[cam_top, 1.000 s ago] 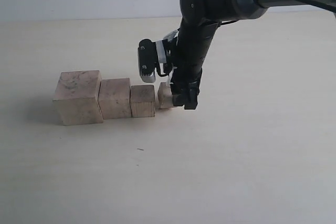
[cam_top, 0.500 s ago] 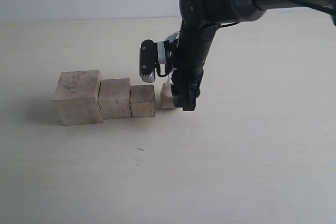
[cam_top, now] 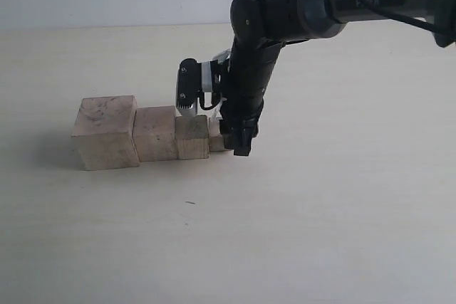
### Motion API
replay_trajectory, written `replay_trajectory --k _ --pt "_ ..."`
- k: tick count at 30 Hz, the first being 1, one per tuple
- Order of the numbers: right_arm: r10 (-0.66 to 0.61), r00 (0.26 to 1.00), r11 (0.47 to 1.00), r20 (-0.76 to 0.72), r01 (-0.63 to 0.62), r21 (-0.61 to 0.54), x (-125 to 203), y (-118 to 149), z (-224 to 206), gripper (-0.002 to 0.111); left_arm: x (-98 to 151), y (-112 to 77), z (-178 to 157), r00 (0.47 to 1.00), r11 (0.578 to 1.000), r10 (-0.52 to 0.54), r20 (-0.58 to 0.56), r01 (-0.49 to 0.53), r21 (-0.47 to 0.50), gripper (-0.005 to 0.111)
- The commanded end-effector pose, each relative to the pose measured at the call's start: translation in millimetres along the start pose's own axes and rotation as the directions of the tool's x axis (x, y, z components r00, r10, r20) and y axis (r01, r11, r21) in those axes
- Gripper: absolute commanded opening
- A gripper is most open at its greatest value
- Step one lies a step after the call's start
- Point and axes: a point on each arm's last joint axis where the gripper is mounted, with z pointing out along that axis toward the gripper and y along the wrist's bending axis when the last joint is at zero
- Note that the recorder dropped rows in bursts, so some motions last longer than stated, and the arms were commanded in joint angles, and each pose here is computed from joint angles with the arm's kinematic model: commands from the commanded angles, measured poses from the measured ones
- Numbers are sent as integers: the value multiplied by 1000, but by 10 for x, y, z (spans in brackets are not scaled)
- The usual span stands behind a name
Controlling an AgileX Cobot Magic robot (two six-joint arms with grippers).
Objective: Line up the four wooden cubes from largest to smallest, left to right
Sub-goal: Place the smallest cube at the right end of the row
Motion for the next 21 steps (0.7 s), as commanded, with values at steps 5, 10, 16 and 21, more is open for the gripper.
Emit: replay_trajectory --k 5,10,16,21 --pt "23 999 999 -33 -25 -41 33 36 149 14 0 -4 -1 1000 1000 -7 10 7 7 0" --pt "52 998 997 -31 -54 -57 28 51 139 45 0 -4 -1 1000 1000 -7 10 7 7 0" --pt "144 990 989 5 -144 -20 -12 25 -5 72 0 -4 -1 1000 1000 -7 10 7 7 0" --pt "158 987 987 38 -159 18 -43 4 -212 72 0 -4 -1 1000 1000 -7 10 7 7 0"
